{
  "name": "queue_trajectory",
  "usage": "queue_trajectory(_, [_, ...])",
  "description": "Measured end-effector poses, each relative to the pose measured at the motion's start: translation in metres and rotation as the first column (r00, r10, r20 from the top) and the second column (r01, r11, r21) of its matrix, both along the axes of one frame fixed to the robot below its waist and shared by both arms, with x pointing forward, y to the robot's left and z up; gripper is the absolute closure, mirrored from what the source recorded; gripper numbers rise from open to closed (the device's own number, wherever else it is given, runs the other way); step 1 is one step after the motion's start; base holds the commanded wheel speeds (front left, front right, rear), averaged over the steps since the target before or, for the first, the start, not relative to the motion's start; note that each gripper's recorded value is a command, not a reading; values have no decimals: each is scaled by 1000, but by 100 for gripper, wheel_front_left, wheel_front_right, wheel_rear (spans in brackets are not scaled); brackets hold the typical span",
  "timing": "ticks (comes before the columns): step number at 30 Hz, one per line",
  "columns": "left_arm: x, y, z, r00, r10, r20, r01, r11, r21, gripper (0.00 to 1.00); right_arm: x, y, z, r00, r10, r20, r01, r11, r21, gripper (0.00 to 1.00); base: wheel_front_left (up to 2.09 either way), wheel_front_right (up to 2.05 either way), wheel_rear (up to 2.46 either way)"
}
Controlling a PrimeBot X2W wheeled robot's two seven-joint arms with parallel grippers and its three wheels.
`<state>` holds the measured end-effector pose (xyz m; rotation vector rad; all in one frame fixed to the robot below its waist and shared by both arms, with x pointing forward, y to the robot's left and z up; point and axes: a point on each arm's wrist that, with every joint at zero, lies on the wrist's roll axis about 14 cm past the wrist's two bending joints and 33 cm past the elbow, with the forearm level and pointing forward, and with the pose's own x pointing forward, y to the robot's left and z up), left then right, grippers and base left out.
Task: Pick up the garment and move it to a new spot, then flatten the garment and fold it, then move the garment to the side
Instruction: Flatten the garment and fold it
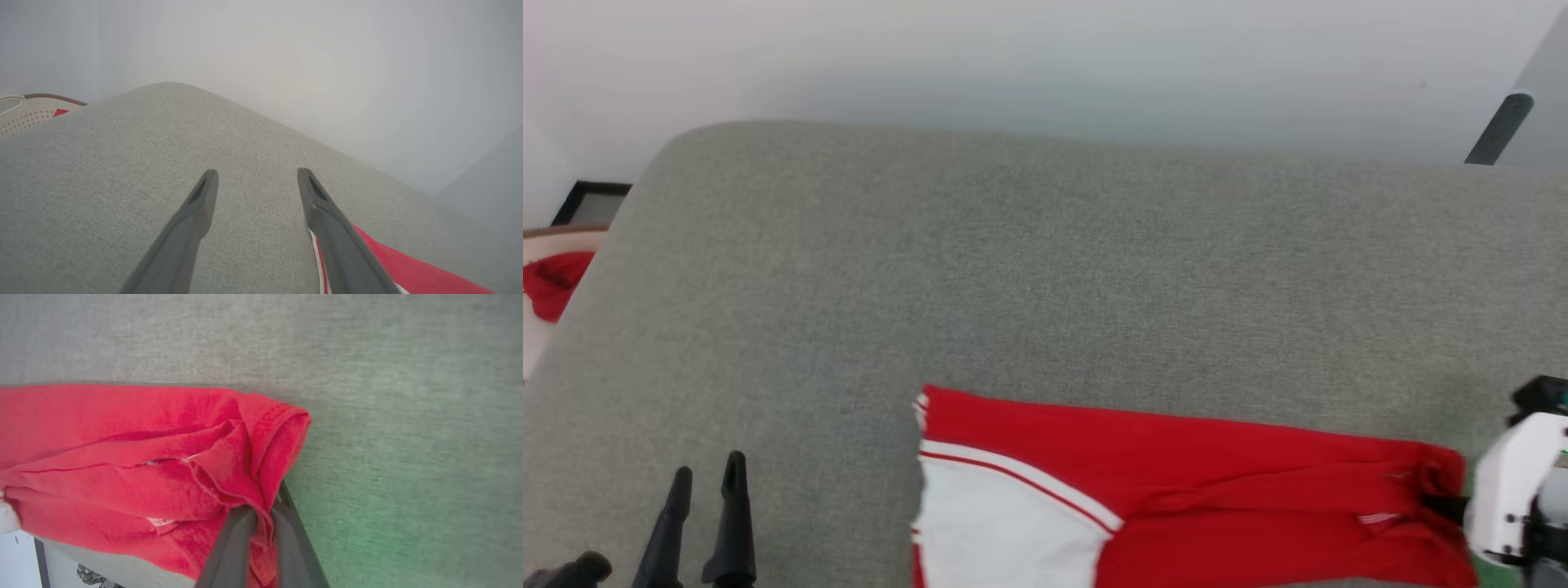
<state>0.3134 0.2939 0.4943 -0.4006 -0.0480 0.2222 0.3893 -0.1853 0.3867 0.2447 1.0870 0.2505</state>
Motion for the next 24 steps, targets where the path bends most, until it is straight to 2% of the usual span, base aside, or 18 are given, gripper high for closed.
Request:
queue_trajectory(6, [0, -5, 2, 1000, -18, 15, 18, 1000, -6, 0, -3, -45, 6, 995, -94, 14, 94, 994, -59, 100, 0, 0, 0])
queue_trajectory(15, [0, -9, 4, 999, -43, 23, 43, 999, -6, 0, -12, -100, 17, 981, -189, 47, 194, 968, -161, 100, 0, 0, 0])
queue_trajectory(19, [0, -11, 5, 998, -57, 25, 57, 998, -6, 0, -13, -102, 26, 979, -195, 65, 203, 967, -152, 100, 0, 0, 0])
queue_trajectory(24, [-1, -15, 7, 997, -72, 30, 72, 997, -9, 0, -11, -77, 44, 981, -161, 105, 168, 984, -59, 100, 0, 0, 0])
